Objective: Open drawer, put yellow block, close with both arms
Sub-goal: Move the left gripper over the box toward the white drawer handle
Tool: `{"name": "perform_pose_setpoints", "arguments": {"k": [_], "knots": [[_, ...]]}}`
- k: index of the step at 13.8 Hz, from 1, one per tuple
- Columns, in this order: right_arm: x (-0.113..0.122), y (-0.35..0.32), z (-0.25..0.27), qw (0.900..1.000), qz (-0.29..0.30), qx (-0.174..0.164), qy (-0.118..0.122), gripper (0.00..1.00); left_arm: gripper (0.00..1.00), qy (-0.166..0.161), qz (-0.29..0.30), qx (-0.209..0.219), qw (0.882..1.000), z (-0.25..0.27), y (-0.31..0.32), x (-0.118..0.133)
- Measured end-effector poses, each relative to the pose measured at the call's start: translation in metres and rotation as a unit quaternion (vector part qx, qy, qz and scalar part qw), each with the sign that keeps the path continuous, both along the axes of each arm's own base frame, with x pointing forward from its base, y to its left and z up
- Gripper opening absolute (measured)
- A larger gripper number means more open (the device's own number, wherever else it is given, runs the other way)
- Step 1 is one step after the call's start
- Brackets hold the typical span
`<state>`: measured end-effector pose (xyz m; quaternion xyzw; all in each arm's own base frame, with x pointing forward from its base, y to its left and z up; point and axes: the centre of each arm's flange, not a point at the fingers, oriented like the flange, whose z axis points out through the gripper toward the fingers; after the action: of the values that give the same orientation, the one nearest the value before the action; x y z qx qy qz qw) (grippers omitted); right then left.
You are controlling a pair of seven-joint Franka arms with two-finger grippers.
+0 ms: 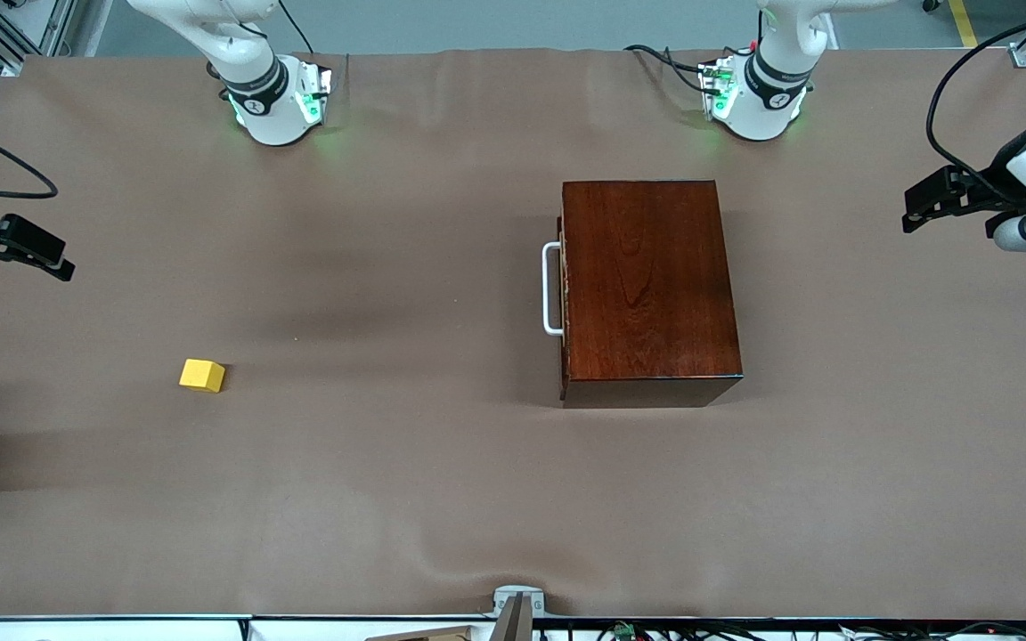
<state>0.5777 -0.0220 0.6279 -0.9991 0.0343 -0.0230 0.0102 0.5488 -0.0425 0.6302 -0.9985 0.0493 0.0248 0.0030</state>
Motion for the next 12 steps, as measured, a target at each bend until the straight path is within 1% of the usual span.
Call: {"name": "perform_pose_setpoints", "arguments": {"k": [3,8,12], "knots": [[0.000,0.000,0.000,1.000,0.000,0.000,0.000,1.00,1.00,-0.002,0.000,0.000,1.000,0.002,0.000,0.000],[0.000,0.000,0.000,1.000,0.000,0.000,0.000,1.00,1.00,-0.016,0.001,-0.002,1.000,0.012,-0.003,0.005],[0.000,0.000,0.000,1.000,0.000,0.000,0.000,1.00,1.00,-0.018,0.056,-0.002,0.998,0.007,-0.013,0.018]]}}
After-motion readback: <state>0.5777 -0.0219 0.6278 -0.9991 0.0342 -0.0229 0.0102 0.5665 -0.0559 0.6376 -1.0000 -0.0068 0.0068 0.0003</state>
